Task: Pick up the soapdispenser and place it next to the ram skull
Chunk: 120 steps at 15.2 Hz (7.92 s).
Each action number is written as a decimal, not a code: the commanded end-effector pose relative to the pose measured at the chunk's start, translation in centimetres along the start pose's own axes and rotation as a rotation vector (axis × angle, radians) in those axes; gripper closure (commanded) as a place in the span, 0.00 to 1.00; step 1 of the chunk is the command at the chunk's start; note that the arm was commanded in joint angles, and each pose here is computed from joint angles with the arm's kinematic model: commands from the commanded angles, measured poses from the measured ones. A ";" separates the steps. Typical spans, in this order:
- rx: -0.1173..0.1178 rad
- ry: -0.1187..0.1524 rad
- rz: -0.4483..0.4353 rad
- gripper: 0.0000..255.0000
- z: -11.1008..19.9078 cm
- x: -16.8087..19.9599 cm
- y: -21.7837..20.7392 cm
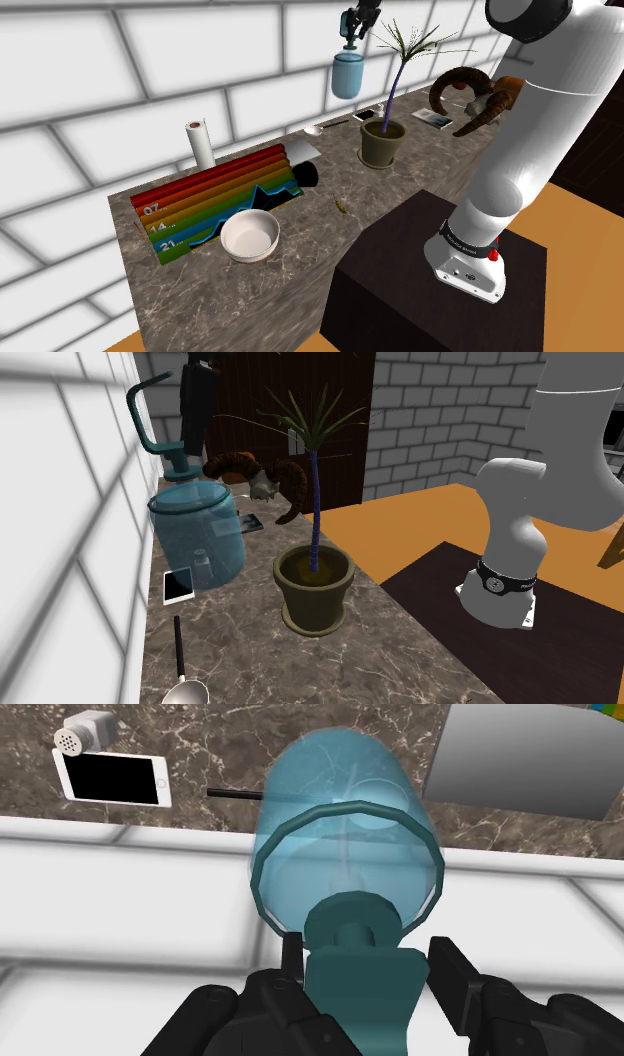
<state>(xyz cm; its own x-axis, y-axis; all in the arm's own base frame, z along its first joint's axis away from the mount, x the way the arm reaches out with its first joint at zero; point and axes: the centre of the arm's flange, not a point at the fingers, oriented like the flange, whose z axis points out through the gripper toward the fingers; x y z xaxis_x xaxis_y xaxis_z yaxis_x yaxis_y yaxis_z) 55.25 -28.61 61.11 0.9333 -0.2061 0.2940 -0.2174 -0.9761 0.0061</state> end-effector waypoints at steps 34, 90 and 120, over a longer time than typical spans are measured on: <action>0.000 0.001 0.000 1.00 -16.4 -8.6 11.1; 0.000 0.001 0.000 1.00 -10.9 -36.4 31.9; 0.000 0.001 0.000 1.00 4.2 -41.0 31.8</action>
<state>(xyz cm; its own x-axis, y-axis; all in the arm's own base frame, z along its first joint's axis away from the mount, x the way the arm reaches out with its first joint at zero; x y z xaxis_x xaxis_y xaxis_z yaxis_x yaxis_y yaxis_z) 11.35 -51.46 45.77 0.9333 -0.2059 0.2941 -0.2169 -0.9762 0.0051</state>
